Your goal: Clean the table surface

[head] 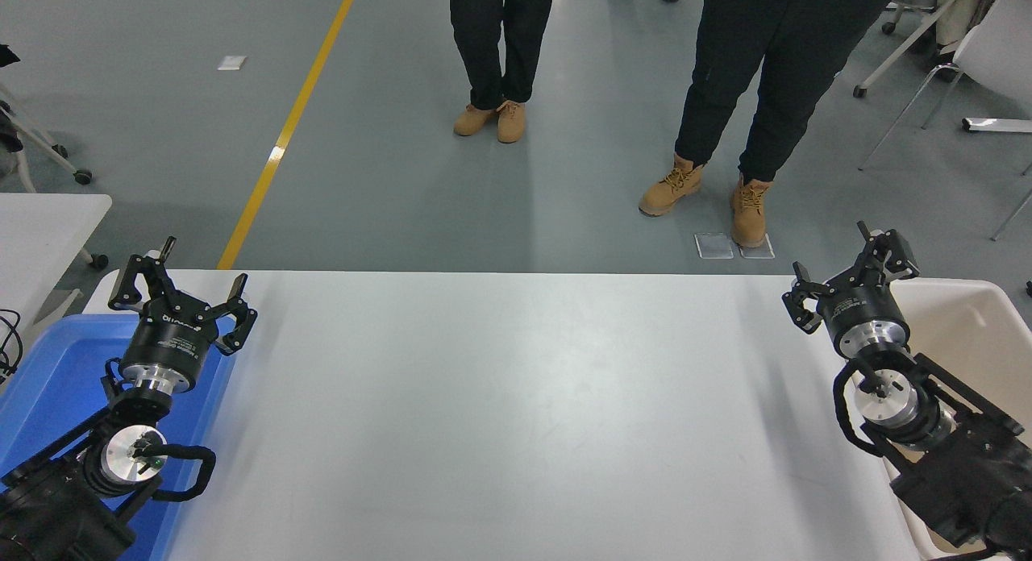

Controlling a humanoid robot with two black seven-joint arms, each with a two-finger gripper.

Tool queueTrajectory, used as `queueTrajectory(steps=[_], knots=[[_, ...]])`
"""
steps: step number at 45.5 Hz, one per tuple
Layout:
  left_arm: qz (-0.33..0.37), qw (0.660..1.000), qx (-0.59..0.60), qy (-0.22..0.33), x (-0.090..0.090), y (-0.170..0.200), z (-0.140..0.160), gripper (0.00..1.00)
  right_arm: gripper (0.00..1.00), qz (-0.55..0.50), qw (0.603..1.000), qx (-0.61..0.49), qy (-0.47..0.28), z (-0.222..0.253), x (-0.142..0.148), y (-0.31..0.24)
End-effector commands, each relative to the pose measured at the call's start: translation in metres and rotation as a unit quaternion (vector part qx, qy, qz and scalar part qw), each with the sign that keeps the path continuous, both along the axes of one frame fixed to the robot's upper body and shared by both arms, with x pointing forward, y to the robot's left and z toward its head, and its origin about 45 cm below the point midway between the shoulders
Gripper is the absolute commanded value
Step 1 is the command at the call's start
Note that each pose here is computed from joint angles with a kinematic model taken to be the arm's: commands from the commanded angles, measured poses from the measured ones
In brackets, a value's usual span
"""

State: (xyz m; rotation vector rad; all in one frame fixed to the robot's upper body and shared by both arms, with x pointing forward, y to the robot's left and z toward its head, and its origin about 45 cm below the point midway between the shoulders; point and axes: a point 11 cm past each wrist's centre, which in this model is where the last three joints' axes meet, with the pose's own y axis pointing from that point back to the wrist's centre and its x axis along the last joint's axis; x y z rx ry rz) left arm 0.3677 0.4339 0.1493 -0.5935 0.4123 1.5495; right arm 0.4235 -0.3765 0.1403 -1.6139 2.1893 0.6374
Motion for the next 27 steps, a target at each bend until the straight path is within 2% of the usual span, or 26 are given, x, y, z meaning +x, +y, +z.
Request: queueTrajectory(steps=[1, 13, 27], knots=[[0.0, 1.0, 0.0, 0.0, 0.0, 0.0, 0.0, 0.99, 0.98, -0.038, 0.999, 0.004, 0.013, -0.013, 0.005, 0.004], [0.0, 1.0, -0.001, 0.0, 0.0, 0.0, 0.0, 0.99, 0.98, -0.043, 0.999, -0.001, 0.026, -0.019, 0.009, 0.012], [0.0, 1.0, -0.001, 0.0, 0.0, 0.0, 0.0, 0.99, 0.98, -0.022, 1.0, 0.0, 0.006, -0.007, 0.018, 0.021]])
